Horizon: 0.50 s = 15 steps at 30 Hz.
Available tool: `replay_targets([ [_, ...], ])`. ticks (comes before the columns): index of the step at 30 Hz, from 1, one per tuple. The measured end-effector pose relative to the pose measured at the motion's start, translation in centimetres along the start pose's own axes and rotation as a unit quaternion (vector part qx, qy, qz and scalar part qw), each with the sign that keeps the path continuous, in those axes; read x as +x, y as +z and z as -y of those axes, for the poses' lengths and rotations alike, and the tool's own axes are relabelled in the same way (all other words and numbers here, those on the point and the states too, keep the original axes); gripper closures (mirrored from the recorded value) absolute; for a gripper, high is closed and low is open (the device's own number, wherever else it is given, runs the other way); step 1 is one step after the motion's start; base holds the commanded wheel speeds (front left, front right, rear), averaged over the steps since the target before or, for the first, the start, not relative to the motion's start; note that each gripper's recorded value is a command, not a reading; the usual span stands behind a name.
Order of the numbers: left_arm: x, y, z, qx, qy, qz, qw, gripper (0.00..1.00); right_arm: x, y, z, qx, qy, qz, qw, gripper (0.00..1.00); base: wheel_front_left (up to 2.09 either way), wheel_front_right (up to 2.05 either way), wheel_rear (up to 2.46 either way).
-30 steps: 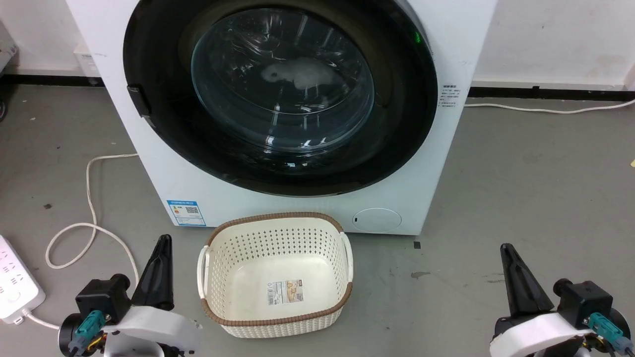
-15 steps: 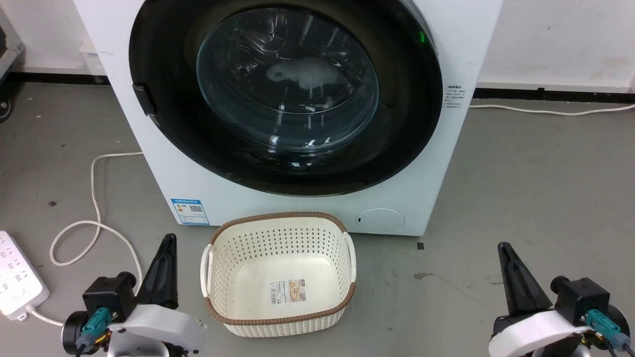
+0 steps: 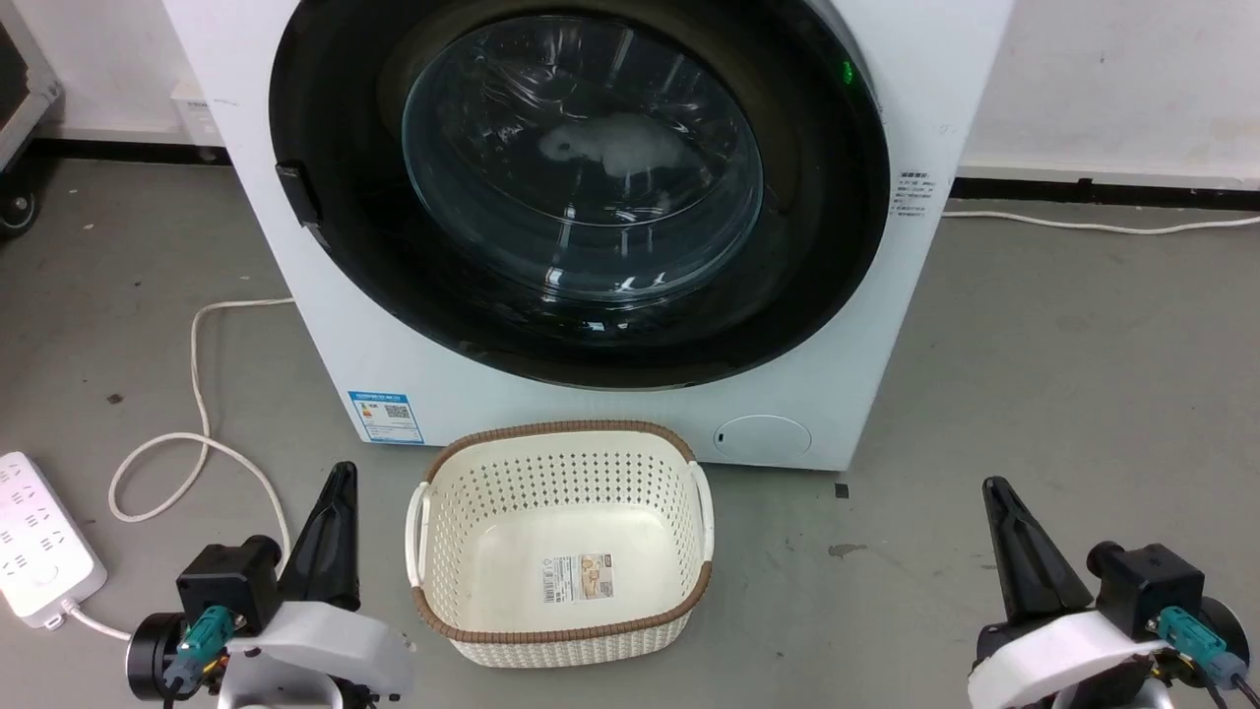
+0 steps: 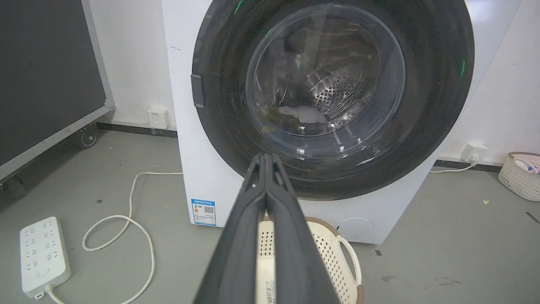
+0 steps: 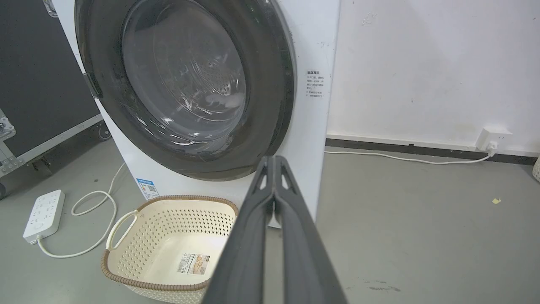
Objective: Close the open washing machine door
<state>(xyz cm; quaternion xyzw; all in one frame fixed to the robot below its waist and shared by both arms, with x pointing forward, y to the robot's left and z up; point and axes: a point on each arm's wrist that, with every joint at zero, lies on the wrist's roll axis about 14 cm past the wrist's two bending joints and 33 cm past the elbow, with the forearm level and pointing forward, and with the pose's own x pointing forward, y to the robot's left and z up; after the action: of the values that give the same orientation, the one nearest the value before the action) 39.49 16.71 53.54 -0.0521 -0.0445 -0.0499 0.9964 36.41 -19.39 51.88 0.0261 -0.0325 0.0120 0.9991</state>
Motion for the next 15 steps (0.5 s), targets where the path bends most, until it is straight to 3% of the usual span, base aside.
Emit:
replay_targets([
  [15, -0.30, -0.06, -0.04, 0.013, 0.006, -0.007, 1.000, 1.00, 0.33, 0.25, -0.57, -0.008, 0.010, -0.004, 1.000, 1.00, 0.00, 0.00, 0.00],
])
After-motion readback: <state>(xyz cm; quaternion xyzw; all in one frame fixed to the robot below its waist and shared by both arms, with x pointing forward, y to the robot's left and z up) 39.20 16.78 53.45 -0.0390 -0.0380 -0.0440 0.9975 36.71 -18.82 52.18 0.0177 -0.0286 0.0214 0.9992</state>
